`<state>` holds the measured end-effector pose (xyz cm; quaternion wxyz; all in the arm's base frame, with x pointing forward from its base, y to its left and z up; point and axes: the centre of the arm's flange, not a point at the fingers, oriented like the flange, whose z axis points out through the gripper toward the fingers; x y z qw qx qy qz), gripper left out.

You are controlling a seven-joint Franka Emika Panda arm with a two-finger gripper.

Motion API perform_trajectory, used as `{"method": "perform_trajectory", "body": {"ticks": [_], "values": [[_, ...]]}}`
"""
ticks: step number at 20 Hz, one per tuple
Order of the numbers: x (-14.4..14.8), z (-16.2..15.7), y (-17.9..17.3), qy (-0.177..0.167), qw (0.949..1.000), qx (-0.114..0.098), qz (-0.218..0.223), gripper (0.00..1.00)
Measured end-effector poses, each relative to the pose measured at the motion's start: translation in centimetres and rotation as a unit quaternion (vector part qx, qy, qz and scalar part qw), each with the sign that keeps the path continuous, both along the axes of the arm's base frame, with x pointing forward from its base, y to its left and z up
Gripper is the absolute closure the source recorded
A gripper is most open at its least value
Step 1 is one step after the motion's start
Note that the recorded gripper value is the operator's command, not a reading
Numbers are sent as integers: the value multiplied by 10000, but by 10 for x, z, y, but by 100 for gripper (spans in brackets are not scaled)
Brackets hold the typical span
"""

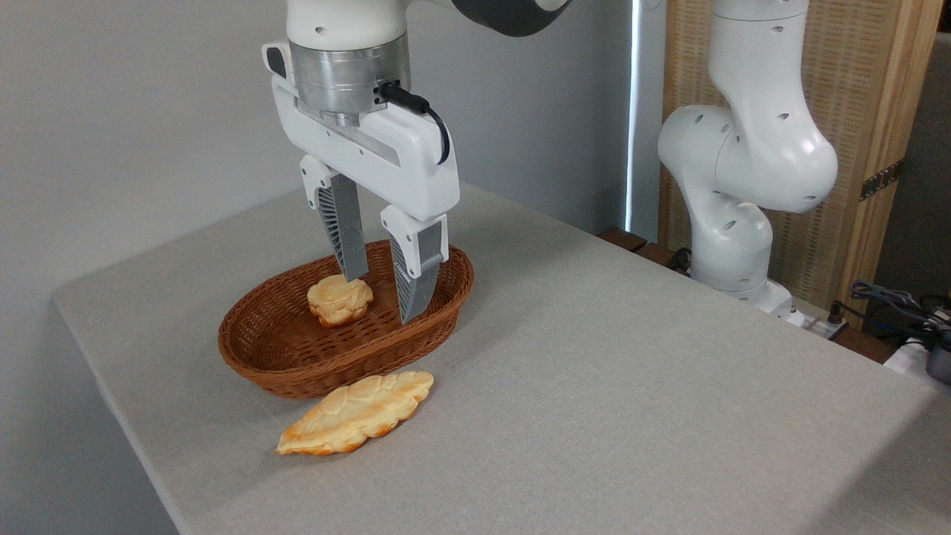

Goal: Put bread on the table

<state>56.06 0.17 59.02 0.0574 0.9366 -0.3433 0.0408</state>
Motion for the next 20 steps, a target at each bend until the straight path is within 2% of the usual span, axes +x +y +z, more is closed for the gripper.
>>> {"method": "perform_trajectory", "body": {"ticks": [20], "values": [[0, 0, -11, 15, 10000, 1, -97, 0]]}}
